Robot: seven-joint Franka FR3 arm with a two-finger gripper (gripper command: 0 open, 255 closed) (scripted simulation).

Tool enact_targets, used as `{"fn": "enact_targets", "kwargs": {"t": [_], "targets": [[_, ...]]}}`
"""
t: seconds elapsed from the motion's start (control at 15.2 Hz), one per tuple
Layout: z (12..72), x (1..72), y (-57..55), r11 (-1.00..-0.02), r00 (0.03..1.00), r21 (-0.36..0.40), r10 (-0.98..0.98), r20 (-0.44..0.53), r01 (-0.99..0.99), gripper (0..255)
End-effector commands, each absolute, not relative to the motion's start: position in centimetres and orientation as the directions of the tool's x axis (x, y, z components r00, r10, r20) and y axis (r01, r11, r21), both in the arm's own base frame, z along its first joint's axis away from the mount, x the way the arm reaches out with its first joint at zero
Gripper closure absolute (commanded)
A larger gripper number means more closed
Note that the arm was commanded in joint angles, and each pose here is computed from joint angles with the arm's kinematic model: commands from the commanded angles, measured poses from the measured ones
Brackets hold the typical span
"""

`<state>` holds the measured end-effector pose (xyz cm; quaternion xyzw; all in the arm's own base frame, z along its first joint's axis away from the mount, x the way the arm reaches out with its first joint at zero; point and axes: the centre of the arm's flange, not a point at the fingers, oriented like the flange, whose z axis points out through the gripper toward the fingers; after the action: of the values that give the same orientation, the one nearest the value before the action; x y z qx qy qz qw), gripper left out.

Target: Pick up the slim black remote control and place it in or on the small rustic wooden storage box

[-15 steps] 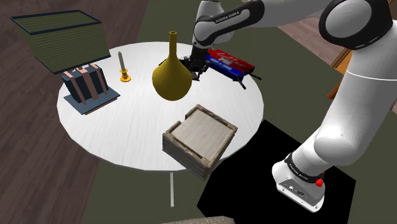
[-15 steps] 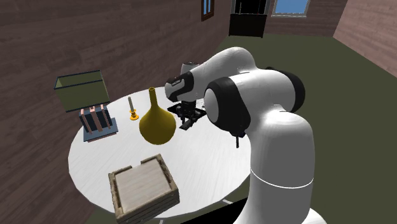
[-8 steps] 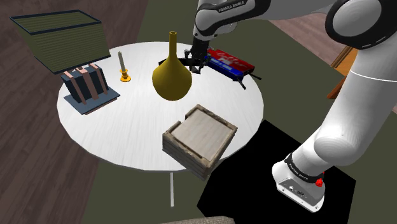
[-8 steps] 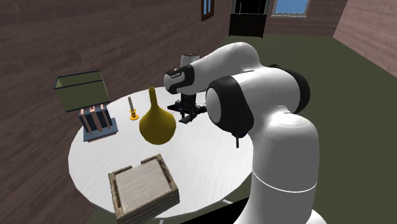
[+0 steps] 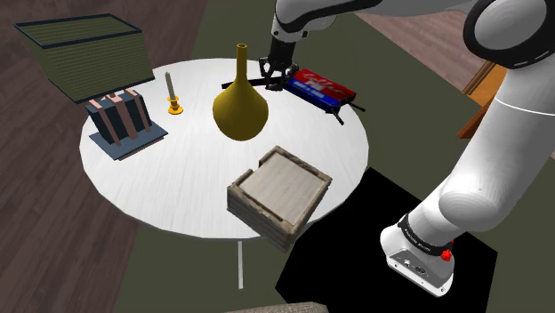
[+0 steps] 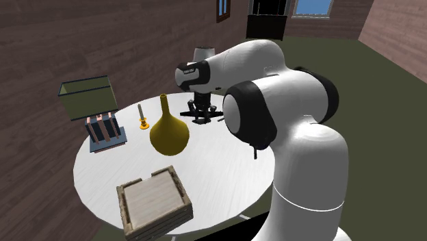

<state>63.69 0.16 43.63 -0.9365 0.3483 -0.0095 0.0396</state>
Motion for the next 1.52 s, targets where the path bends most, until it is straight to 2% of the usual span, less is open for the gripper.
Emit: {"fn": "enact_targets", "kwargs": {"t": [0.0,0.53,1.45], "targets": [[44.7,63.7,0.2,-0.754,0.757,-0.081,-0.653,-0.010,-0.652,255],[48.7,63.7,0.2,-0.754,0.757,-0.081,-0.653,-0.010,-0.652,255],[48.3,49.6,12.1,-0.754,0.757,-0.081,-0.653,-0.010,-0.652,255]]}}
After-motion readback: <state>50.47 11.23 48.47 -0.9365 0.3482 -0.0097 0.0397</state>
